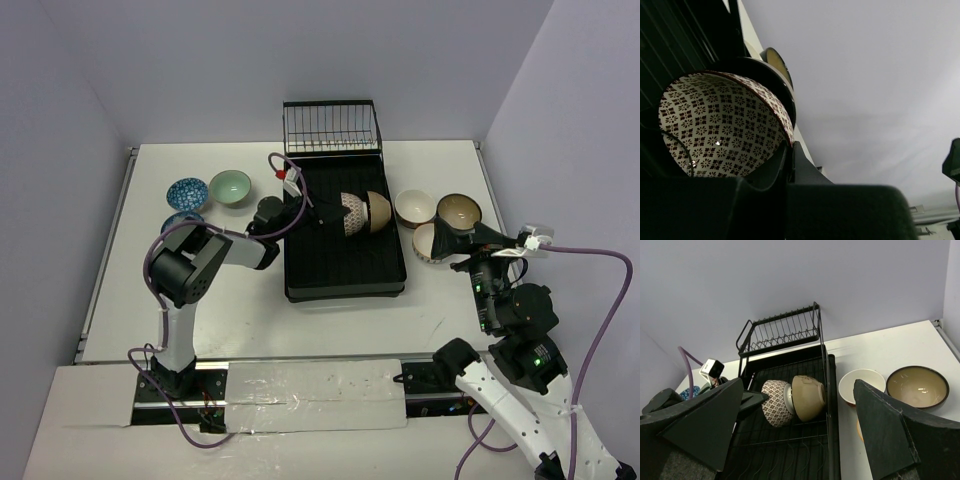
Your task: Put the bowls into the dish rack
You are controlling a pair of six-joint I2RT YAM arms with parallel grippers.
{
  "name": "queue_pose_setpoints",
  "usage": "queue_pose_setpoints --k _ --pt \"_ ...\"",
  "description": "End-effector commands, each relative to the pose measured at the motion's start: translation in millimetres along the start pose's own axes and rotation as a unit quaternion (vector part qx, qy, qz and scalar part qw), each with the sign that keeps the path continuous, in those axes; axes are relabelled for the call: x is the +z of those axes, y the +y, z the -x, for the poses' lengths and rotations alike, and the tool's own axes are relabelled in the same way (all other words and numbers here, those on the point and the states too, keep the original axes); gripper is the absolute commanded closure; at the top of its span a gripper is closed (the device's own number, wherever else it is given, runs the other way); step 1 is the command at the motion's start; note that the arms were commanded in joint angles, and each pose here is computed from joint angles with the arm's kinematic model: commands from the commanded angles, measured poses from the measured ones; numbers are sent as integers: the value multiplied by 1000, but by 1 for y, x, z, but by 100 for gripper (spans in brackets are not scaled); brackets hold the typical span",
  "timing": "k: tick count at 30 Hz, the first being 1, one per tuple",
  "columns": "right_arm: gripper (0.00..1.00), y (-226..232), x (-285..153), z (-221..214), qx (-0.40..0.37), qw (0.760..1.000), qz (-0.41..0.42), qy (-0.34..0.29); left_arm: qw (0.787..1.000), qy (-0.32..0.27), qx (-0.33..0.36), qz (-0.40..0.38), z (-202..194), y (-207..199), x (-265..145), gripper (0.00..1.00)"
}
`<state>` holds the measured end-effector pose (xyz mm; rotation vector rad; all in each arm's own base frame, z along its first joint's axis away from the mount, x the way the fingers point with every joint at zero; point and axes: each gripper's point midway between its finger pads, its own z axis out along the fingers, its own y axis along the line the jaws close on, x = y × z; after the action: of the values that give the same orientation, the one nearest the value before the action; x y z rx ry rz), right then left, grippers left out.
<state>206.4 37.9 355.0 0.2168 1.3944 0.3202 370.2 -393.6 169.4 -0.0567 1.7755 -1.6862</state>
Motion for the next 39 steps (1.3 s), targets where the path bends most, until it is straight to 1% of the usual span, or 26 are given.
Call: queue_pose_setpoints --k 1,7,8,10,11,13,14,16,17,18,20,21,23,24,25,26,27,28,30,31,33,34,35,37,38,39 --pt "2 5 0 1 3 1000 12 -4 1000 -12 27 -5 13 -16 7 96" --pt "2 5 0 1 3 1000 13 -3 999 -9 34 21 16 -10 6 84" --pt "2 5 0 0 3 1000 14 -2 999 -10 34 25 17 -10 6 76" --pt "2 5 0 1 2 1000 13 -3 999 -6 37 30 19 -11 7 69" --pt "2 5 0 1 2 1000 13 -2 999 -1 35 37 17 -10 7 61" --pt "1 5 0 2 2 1000 13 -4 998 -1 43 34 22 -19 7 54" --pt "1 5 0 2 2 1000 13 -4 998 5 41 45 21 -18 6 47" --pt "1 5 -1 2 3 1000 14 -4 997 4 54 45 27 -32 4 40" --pt "2 5 0 2 2 1000 13 -4 997 11 53 62 25 -30 2 33" --pt "1 5 0 1 1 1000 14 -3 996 6 69 62 31 -42 -2 29" --pt "1 5 -1 3 3 1000 14 -4 993 -4 87 82 41 -49 -6 20" --pt "1 5 -1 3 3 1000 14 -5 989 8 96 116 39 -41 -13 18" --pt "1 6 0 2 2 1000 15 -4 981 -12 124 147 57 -55 -21 12" --pt "1 6 -1 3 1 1000 15 -5 975 -20 153 159 66 -65 -29 11" --pt "1 6 -1 4 1 1000 14 -5 966 -7 152 207 64 -53 -42 10" --pt "1 6 -1 4 2 1000 15 -6 954 -34 172 242 80 -54 -50 8" --pt "1 6 -1 4 3 1000 15 -5 936 -20 194 292 81 -46 -71 8" --pt "1 6 -1 3 3 1000 15 -5 915 -46 212 340 97 -39 -86 7" --pt "1 7 -1 3 4 1000 19 -5 886 -56 242 391 114 -37 -113 7" --pt "1 8 -1 3 5 1000 21 -5 868 -56 239 432 123 -25 -136 7" --pt "1 9 -1 2 4 1000 24 -3 837 -64 255 479 138 -11 -167 7" --pt "1 10 -1 2 5 1000 25 -4 816 -63 250 517 146 3 -189 8" --pt "1 10 0 1 4 1000 26 -2 793 -62 260 547 153 12 -204 8" --pt "1 10 -1 2 4 1000 27 -2 759 -61 254 596 163 25 -230 9" --pt "1 10 -1 2 4 1000 27 -2 734 -50 250 630 163 36 -246 9" --pt "1 10 -2 2 4 1000 27 -2 721 -47 245 646 164 43 -255 10"
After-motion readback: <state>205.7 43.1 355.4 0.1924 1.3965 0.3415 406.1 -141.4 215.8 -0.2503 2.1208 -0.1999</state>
